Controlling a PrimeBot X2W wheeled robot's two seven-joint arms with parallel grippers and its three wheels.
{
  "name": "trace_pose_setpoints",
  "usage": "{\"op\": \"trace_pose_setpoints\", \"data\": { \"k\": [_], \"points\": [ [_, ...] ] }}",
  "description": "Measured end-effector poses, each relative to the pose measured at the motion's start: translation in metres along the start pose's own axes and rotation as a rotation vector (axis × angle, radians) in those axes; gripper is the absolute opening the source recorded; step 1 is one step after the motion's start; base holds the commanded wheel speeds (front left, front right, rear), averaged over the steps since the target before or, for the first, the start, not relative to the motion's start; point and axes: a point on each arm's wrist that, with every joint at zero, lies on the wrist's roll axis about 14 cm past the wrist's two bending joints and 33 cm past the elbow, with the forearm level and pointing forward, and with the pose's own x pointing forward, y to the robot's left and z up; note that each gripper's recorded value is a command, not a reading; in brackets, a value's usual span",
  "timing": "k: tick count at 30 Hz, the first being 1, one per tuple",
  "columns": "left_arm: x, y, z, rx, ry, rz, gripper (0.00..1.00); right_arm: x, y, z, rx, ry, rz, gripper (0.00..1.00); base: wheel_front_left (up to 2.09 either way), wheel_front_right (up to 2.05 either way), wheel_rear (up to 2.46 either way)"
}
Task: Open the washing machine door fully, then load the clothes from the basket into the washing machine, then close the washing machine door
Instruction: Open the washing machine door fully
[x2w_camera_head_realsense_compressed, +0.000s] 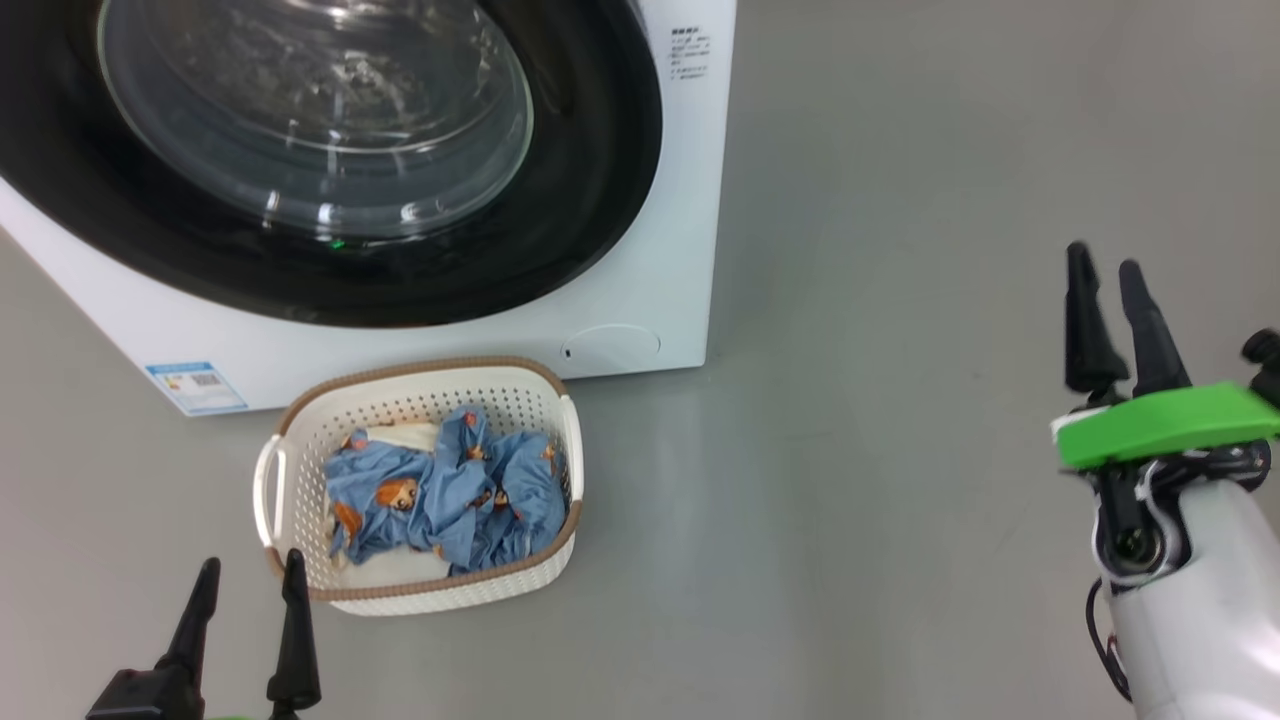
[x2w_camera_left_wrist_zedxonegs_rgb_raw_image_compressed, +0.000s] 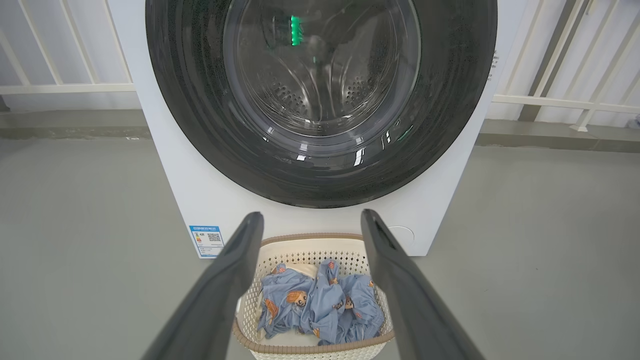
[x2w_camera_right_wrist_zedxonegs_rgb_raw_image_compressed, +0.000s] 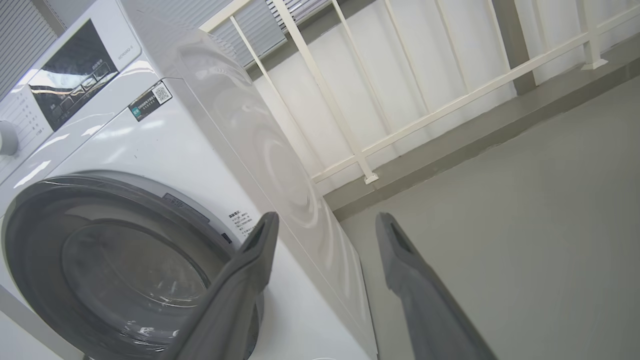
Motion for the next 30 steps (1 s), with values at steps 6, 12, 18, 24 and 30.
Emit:
{"op": "trace_pose_setpoints", "data": {
  "k": [6,12,18,24,30],
  "points": [
    [0.002,0.002,-0.007,-0.003,0.021,0.01,1.0,0.017,0.0,-0.006,0.212,0.026,-0.029,1.0,0.0,0.0,0.0],
    [0.003,0.003,-0.011,-0.008,0.031,0.017,1.0,0.028,0.003,-0.025,0.36,0.112,-0.036,0.0,0.0,0.0,0.0],
    [0.004,0.008,-0.013,-0.011,0.038,0.035,1.0,0.043,0.004,-0.033,0.494,0.174,-0.044,0.0,0.0,0.0,0.0],
    [0.003,0.01,-0.02,-0.009,0.059,0.042,1.0,0.058,0.008,-0.044,0.611,0.244,-0.041,0.0,0.0,0.0,0.0],
    [0.01,0.011,-0.02,-0.015,0.059,0.045,1.0,0.073,0.019,-0.062,0.716,0.367,-0.015,0.0,0.0,0.0,0.0]
  ]
}}
